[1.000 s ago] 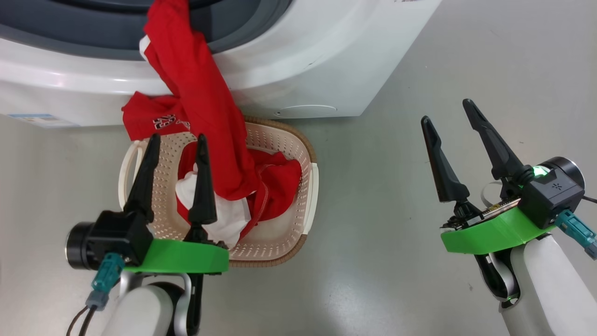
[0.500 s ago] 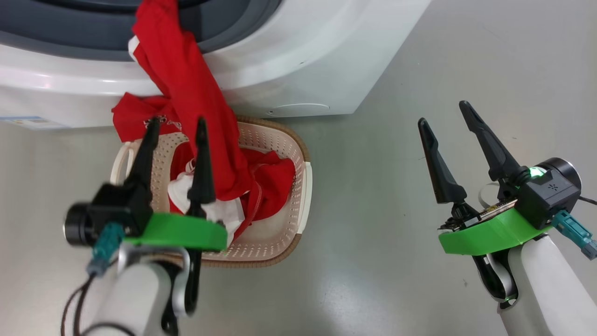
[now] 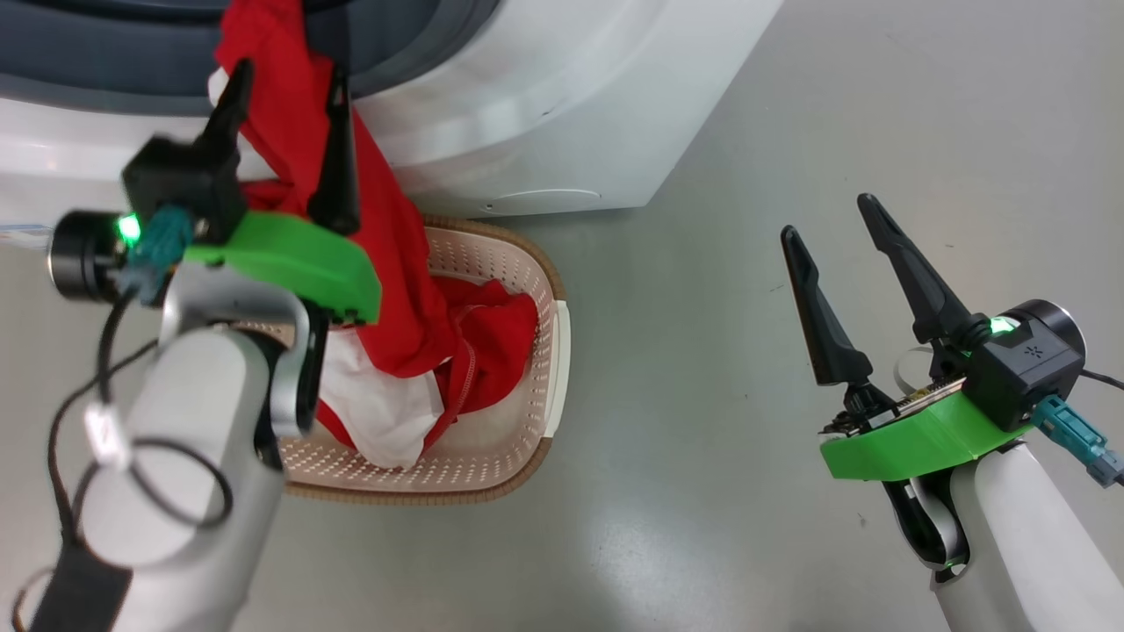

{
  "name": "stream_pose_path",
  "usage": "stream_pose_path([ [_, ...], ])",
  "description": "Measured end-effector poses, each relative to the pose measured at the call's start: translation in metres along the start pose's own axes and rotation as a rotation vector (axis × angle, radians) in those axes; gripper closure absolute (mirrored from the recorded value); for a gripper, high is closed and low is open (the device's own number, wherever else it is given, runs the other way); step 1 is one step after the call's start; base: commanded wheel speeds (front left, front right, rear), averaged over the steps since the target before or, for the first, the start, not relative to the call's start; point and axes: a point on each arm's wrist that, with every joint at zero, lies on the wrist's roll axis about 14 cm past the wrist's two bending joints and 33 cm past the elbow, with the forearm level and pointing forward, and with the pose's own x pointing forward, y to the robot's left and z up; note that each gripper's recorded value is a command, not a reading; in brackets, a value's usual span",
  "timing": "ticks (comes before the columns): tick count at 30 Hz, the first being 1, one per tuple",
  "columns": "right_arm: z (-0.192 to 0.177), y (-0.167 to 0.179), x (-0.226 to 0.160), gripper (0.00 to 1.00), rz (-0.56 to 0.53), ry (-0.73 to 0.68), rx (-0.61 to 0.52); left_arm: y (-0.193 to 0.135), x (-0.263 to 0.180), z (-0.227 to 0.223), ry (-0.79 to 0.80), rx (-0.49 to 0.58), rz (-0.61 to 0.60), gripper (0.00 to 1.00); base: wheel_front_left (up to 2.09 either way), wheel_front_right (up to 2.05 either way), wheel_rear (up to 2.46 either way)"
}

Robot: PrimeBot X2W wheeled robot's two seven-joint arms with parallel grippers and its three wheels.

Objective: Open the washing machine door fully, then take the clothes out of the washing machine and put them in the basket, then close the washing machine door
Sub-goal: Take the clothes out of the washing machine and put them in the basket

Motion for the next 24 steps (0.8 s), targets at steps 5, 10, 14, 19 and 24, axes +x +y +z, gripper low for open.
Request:
stream_pose_path([
  [5, -0.002, -0.001, -0.001, 0.00, -0.006, 0.007, 0.003, 0.003, 0.017, -0.011, 0.093, 0.071, -0.016, 0.00, 0.00, 0.00, 0.00],
  [10, -0.003, 0.000, -0.002, 0.00, -0.005, 0.010, 0.004, 0.010, 0.025, -0.027, 0.215, 0.103, 0.000, 0.00, 0.00, 0.00, 0.00],
  [14, -0.005, 0.003, -0.003, 0.00, 0.005, 0.018, 0.005, 0.016, 0.029, -0.040, 0.298, 0.118, 0.021, 0.00, 0.00, 0.00, 0.00],
  [19, -0.007, 0.004, -0.003, 0.00, 0.010, 0.024, 0.006, 0.018, 0.032, -0.055, 0.387, 0.110, 0.028, 0.00, 0.00, 0.00, 0.00],
  [24, -0.009, 0.002, -0.004, 0.00, 0.004, 0.030, 0.005, 0.017, 0.035, -0.064, 0.432, 0.102, 0.019, 0.00, 0.00, 0.00, 0.00],
])
